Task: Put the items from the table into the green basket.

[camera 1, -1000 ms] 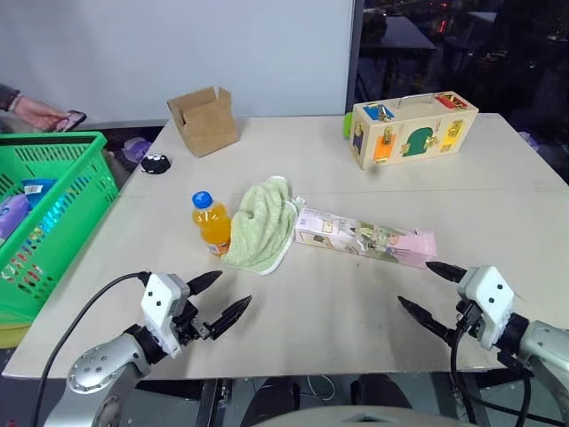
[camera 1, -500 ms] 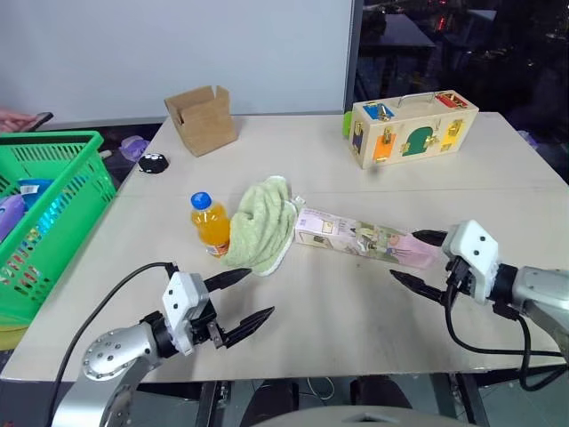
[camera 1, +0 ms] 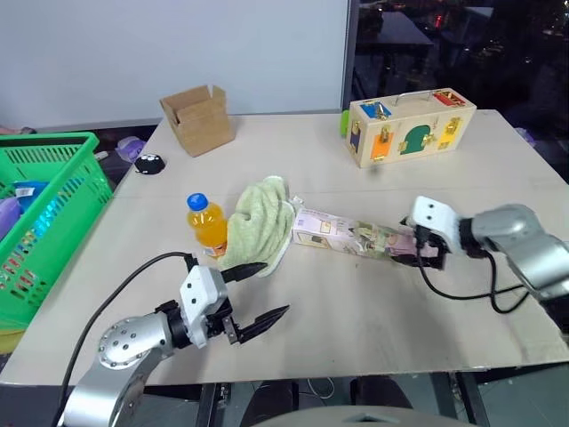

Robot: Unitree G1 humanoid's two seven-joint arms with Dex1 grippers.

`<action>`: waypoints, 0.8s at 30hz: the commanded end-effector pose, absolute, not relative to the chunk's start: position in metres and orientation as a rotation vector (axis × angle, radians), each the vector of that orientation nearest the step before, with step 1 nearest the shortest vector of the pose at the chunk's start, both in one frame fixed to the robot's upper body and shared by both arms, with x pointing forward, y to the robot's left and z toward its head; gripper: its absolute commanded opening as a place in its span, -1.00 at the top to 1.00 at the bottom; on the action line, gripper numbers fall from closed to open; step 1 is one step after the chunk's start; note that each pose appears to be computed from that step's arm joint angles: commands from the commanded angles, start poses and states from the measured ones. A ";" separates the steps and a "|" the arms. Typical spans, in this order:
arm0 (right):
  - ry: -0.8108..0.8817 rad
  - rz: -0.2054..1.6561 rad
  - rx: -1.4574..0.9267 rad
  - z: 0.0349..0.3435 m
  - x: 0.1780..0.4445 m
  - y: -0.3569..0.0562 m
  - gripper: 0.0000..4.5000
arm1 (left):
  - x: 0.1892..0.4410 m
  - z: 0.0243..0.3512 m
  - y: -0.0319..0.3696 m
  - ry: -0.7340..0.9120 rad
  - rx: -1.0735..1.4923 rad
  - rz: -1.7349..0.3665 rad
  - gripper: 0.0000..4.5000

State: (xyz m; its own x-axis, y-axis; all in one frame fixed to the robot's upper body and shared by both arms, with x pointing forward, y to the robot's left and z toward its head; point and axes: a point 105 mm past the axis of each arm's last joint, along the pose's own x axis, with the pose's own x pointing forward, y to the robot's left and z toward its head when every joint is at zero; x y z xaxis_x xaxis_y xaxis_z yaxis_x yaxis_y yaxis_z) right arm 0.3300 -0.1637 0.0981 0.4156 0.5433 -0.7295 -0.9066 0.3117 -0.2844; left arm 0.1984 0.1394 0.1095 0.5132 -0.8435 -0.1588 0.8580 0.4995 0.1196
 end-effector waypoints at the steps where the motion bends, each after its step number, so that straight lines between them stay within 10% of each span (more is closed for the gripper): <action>1: 0.615 1.063 -0.783 0.101 0.339 -0.164 -1.00 | 0.198 0.125 0.132 0.034 0.202 -1.029 -0.98; 24: 0.644 1.170 -0.763 0.089 0.345 -0.157 -1.00 | 0.199 0.125 0.106 0.043 0.255 -0.967 -0.98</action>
